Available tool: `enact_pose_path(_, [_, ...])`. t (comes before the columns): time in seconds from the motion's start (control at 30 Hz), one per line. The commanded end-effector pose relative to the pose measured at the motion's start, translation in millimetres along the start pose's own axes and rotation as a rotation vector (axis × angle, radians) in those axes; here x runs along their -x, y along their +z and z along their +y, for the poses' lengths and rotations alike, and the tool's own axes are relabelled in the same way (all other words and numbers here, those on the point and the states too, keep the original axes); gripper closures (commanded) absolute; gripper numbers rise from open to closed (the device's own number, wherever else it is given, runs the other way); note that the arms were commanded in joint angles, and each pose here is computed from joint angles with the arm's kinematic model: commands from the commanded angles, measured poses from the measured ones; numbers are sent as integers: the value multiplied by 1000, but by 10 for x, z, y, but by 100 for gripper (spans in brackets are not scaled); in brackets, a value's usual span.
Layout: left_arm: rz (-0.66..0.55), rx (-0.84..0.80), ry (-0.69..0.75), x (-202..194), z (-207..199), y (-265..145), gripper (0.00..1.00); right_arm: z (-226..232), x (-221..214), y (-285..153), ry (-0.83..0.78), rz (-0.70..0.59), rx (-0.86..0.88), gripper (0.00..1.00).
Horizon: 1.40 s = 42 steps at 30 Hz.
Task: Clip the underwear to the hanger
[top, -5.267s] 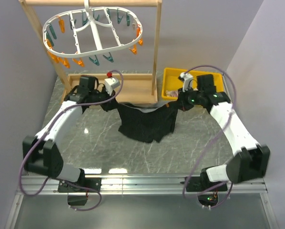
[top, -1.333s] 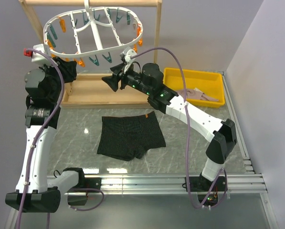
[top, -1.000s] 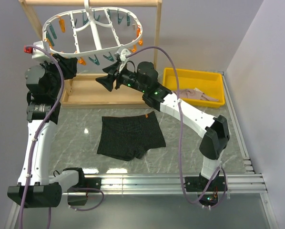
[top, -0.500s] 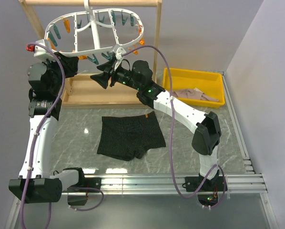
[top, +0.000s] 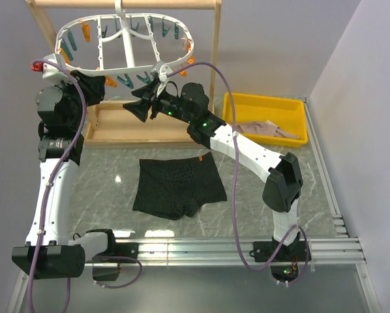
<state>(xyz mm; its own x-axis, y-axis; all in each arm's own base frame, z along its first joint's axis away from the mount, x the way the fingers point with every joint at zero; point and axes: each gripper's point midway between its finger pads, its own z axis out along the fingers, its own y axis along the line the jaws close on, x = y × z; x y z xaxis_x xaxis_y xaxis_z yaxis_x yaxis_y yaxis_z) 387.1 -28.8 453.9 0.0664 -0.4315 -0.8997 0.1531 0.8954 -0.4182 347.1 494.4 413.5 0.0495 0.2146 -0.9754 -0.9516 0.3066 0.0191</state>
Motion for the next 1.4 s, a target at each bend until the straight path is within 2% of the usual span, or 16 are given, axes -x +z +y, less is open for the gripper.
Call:
enact_pose_path(0.0, [-74,-4,-11,259,-72,-109,72,123,359,-22,-30,-89,28,37])
enact_pose_path(0.17, [-63,-28,-17,225,-89,-111,81,139,390,-24,-45,-109,42,37])
enact_pose_path(0.2, [-63,-36,-19,227,-100,-104,87,125,372,-27,-51,-110,44,37])
enact_pose_path(0.33, [-49,-66,-2,205,-134,-103,99,186,403,8,-69,-118,81,39])
enact_pose_path(0.47, [-18,-114,12,154,-201,-111,100,262,394,53,-94,-103,120,41])
enact_pose_path(0.87, [53,-240,49,46,-409,-209,100,122,376,187,-161,-94,72,42])
enact_pose_path(1.37, [92,-288,64,-33,-479,-296,99,-82,364,301,-160,-115,-20,42])
